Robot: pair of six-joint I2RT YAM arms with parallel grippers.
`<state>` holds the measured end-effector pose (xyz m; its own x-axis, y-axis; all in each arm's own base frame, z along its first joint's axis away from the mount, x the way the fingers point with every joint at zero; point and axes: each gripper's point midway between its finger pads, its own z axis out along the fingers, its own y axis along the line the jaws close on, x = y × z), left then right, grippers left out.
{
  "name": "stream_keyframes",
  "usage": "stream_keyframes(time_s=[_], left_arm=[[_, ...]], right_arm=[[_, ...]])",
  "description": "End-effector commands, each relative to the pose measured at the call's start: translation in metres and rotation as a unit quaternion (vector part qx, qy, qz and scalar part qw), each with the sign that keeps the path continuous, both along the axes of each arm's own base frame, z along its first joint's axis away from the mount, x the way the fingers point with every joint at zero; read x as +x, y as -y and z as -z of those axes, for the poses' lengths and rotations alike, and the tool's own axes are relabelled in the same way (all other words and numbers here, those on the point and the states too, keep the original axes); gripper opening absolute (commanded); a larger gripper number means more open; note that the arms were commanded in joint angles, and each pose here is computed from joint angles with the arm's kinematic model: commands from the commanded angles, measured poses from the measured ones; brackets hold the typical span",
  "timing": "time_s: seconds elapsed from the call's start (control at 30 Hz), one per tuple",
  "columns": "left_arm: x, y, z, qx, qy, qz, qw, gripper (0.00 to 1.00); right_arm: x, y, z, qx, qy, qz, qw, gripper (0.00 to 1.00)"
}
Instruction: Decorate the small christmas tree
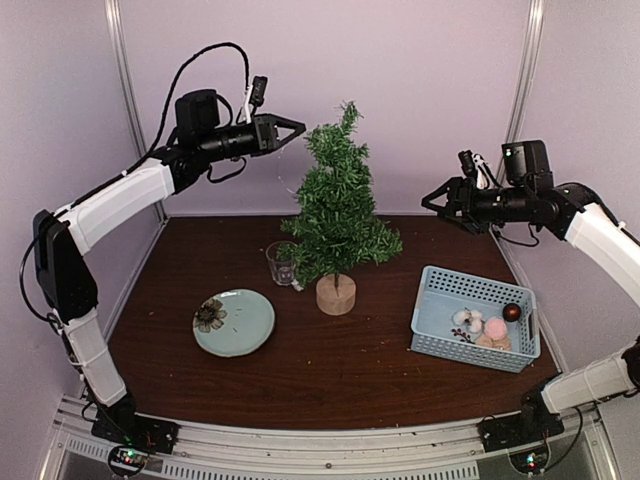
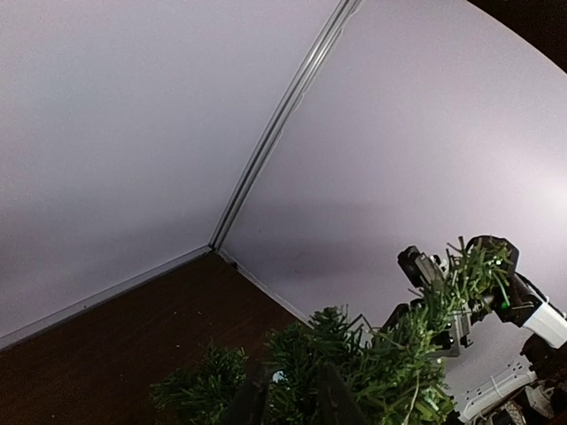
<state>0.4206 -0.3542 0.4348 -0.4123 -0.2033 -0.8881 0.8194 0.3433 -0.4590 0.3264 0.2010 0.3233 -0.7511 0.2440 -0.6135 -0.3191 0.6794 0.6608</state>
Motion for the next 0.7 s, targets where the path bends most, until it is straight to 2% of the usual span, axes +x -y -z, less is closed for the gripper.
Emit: stream_keyframes(time_s=[0.0,0.1,0.23,0.4,0.53,0.67], left_arm=[[-0.002,-0.028,-0.039,-0.053,0.035,-0.016,0.998,0.21],[-0.001,-0.049,-0.051,-0.062,0.040,-0.018,0.997,0.28],[-0.013,-0.053,-0.056,-0.056,0.044,0.026,0.997,0.39],[-0.028,-0.042,-0.052,-0.060,0.040,0.084,0.994,0.40],[-0.033,-0.030,-0.047,-0.048,0.046,0.095,0.993,0.47],[-0.027,-0.026,-0.040,-0.042,0.037,0.098,0.994,0.48]], right_arm=[[0.002,0.002,-0.001,-0.002,0.007,0.004,1.000,0.65],[0.000,0.002,0.000,-0.004,0.007,0.004,1.000,0.65],[-0.001,0.002,0.002,-0.001,0.006,0.003,1.000,0.65],[-0.001,0.001,0.000,0.001,0.006,0.002,1.000,0.65],[0.000,0.001,0.000,0.004,0.005,0.002,1.000,0.65],[0.001,-0.001,0.000,0.010,0.002,0.001,1.000,0.65]])
